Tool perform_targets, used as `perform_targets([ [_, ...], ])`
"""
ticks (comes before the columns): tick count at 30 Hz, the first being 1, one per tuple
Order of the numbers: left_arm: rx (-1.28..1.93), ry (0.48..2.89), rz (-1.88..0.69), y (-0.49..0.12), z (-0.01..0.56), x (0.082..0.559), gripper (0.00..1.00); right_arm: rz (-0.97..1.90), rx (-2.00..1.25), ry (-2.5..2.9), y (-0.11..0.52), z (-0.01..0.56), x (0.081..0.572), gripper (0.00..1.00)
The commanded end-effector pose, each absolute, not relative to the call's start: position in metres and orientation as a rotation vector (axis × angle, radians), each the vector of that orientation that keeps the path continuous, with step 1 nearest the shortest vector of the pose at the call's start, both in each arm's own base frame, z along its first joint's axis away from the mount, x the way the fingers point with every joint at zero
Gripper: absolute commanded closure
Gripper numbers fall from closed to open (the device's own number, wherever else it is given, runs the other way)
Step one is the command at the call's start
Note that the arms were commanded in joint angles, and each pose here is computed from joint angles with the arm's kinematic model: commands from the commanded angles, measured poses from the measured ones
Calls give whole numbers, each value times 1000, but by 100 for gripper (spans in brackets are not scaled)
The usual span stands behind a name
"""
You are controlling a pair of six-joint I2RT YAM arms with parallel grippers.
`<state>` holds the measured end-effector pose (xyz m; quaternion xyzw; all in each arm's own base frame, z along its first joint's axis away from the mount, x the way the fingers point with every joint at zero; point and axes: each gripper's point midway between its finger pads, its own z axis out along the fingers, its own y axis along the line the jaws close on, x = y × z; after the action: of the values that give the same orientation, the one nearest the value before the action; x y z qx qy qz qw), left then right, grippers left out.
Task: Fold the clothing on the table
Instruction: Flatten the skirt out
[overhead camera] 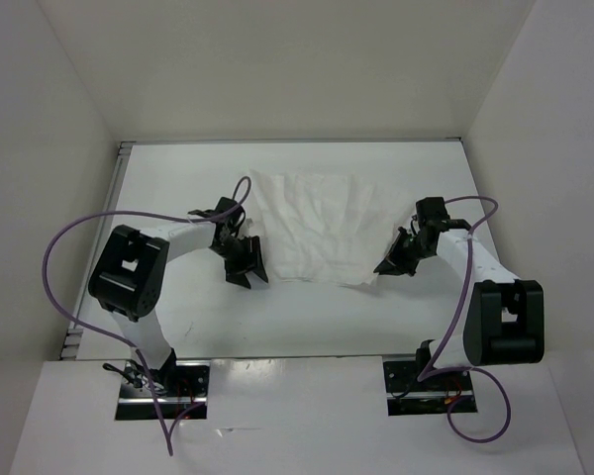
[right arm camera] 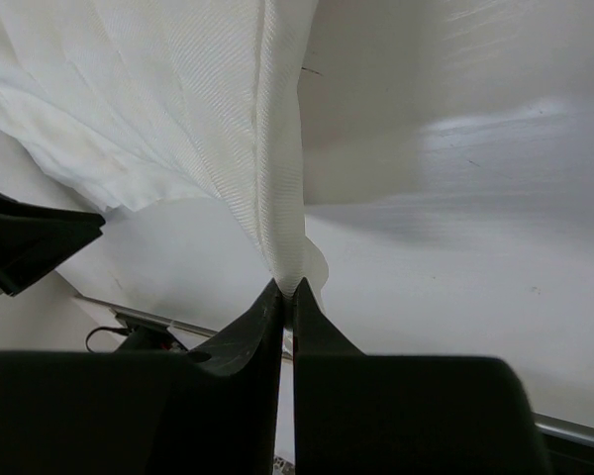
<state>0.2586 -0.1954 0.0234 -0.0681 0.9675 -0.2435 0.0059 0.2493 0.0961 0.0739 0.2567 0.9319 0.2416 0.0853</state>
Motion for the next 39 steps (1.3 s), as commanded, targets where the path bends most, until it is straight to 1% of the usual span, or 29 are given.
perform_targets([
  [1, -253, 2991, -678, -194, 8, 280, 37, 694, 758, 2796, 95, 73, 247, 95],
  [6, -283, 3007, -612, -189, -4, 285, 37, 679, 765, 2804, 93, 72, 245, 95],
  [8, -276, 3025, -591, -190, -13, 283, 42, 679, 765, 2804, 93, 72, 245, 95],
  [11, -293, 3031, -588, -192, -20, 288, 57, 680, 778, 2802, 94, 72, 245, 95],
  [13, -299, 3039, -572, -196, -26, 291, 65, 680, 778, 2802, 94, 72, 245, 95],
  [14, -300, 3036, -560, -196, -27, 294, 66, 680, 778, 2802, 94, 72, 245, 95],
  [19, -290, 3031, -560, -210, -32, 299, 68, 687, 780, 2782, 94, 77, 246, 95],
  [21, -272, 3028, -564, -215, -35, 301, 71, 689, 775, 2774, 94, 79, 246, 95],
  [22, -235, 3023, -583, -220, -34, 300, 82, 689, 775, 2774, 94, 79, 246, 95],
  [24, -198, 3028, -598, -224, -33, 297, 100, 690, 788, 2772, 94, 79, 247, 95],
  [26, -141, 3015, -581, -220, -28, 295, 100, 662, 788, 2762, 91, 80, 248, 95],
  [28, -114, 2991, -507, -210, -18, 297, 100, 623, 813, 2765, 87, 77, 246, 96],
  [29, -112, 3005, -388, -189, -20, 295, 100, 608, 815, 2764, 85, 77, 247, 96],
  [31, -135, 2986, -277, -165, -14, 298, 100, 578, 841, 2776, 82, 73, 245, 99],
  [32, -148, 2986, -151, -149, -14, 296, 100, 575, 846, 2784, 82, 71, 245, 99],
  [34, -136, 2979, -95, -142, -8, 298, 100, 556, 855, 2794, 81, 68, 247, 100],
  [35, -145, 2953, 19, -128, -3, 302, 100, 526, 844, 2797, 80, 66, 246, 100],
  [37, -167, 2946, 127, -116, 2, 302, 100, 507, 854, 2810, 81, 63, 248, 100],
  [39, -168, 2947, 157, -112, 3, 301, 100, 473, 850, 2827, 83, 58, 249, 100],
])
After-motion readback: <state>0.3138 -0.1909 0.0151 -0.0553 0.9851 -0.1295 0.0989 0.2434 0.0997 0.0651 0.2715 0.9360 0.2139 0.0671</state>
